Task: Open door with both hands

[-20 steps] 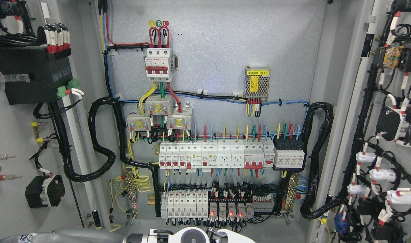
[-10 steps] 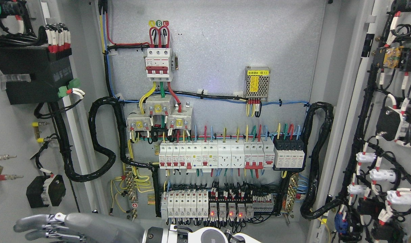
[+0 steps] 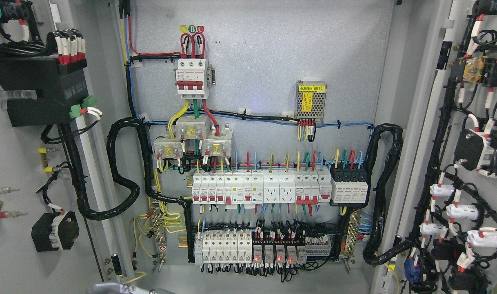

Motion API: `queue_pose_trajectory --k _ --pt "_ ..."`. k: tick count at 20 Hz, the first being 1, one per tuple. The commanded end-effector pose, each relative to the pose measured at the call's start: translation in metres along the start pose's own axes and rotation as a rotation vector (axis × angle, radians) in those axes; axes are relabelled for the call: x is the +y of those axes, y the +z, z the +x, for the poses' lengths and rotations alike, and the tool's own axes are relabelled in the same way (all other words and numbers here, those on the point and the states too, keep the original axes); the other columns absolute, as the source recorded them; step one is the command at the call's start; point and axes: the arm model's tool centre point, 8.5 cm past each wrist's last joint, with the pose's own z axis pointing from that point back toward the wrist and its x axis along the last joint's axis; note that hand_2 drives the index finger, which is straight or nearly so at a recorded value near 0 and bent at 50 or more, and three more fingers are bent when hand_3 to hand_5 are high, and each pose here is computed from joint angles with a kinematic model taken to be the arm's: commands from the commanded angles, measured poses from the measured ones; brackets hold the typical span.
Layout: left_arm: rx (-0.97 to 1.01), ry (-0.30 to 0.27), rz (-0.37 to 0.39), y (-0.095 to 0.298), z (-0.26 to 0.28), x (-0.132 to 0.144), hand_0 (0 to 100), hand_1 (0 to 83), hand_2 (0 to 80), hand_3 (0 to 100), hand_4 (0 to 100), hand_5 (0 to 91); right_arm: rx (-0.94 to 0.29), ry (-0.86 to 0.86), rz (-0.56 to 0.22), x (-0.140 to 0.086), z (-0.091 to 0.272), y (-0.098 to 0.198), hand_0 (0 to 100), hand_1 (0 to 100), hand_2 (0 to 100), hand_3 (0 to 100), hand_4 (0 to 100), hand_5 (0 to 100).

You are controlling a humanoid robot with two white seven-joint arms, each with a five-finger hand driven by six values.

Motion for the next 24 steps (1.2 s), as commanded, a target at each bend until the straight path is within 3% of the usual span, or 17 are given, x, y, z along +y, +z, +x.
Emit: queue_pose_trajectory --k 1,5,13,15,17,20,24 --pt "-0.053 -0.006 0.009 0.001 0.022 0.011 29 0.0 2.7 3 3 0.0 -0.094 0.088 -0.268 -0.014 0.019 0.071 22 0 0 0 0 0" --pt "-0.065 -0.009 0.010 0.001 0.028 0.014 29 0.0 2.8 3 3 0.0 -0.096 0.131 -0.416 -0.024 0.010 0.127 22 0 0 0 0 0" --pt "-0.222 -0.035 0.004 0.006 0.071 0.029 29 0.0 2.8 3 3 0.0 -0.028 0.167 -0.584 -0.005 -0.015 0.225 22 0 0 0 0 0" --pt "-0.386 -0.079 -0.047 0.021 0.111 0.033 29 0.0 2.8 3 3 0.0 0.016 0.195 -0.622 -0.003 -0.013 0.254 22 0 0 0 0 0" --pt "-0.539 -0.157 -0.141 0.046 0.141 0.031 29 0.0 2.8 3 4 0.0 0.032 0.210 -0.657 0.002 -0.014 0.274 22 0 0 0 0 0" --pt "-0.705 -0.272 -0.303 0.086 0.167 0.008 29 0.0 2.7 3 4 0.0 0.081 0.182 -0.686 0.016 -0.025 0.294 22 0 0 0 0 0" --pt "-0.982 -0.441 -0.392 0.163 0.202 -0.012 29 0.0 2.7 3 3 0.0 0.128 0.202 -0.679 0.038 -0.030 0.329 22 0 0 0 0 0"
